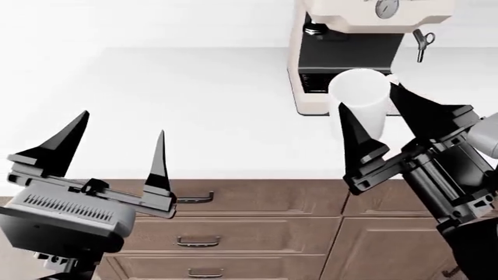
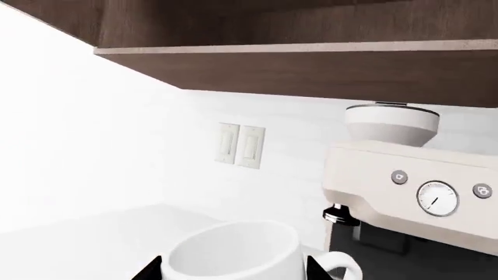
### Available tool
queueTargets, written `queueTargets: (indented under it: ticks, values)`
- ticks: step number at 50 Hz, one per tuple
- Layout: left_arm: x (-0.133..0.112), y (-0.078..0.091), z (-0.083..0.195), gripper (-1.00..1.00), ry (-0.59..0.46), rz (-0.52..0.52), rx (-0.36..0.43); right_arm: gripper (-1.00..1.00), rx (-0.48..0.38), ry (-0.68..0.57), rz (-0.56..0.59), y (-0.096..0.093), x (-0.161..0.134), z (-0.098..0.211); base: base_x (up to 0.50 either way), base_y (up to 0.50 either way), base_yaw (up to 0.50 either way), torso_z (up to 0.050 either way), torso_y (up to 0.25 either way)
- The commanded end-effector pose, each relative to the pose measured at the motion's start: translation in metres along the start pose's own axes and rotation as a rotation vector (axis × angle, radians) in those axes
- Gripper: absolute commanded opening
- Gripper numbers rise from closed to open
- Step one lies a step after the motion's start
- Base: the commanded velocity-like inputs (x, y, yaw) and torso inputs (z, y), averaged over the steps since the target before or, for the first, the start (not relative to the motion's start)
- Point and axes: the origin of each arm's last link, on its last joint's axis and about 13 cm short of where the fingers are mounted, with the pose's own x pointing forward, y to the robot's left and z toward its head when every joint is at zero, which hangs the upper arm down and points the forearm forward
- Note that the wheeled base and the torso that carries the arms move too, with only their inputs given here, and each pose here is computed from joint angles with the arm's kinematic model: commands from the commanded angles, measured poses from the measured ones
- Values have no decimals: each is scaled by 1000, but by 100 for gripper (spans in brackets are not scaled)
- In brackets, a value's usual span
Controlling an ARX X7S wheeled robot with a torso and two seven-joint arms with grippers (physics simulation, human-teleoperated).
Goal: Pick the mug from the cabinet, place it under the coffee machine dispenser, and press the start button.
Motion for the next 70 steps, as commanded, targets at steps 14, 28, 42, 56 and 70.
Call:
queueTargets:
  ticks: [14,28,42,56,70]
  values:
    - [-2,1,-1,100,-9,15,-7,-100,3,-29,12,4,0,2,0,-490,0,0,0]
    - [-3,3,-2,100,-4,27,-10,-100,11,-25,24,5,-7,-1,45,-46,0,0,1]
    - [-2,4,-1,100,-8,28,-5,-100,16,-47,-6,8,-47,1,374,0,0,0,1]
    - [-1,3,-2,100,-4,24,-10,-100,15,-1,-14,11,-61,-5,376,0,0,0,1]
    - [-2,2,-2,100,-3,21,-16,-100,14,-3,-11,13,-61,-5,201,0,0,0,1]
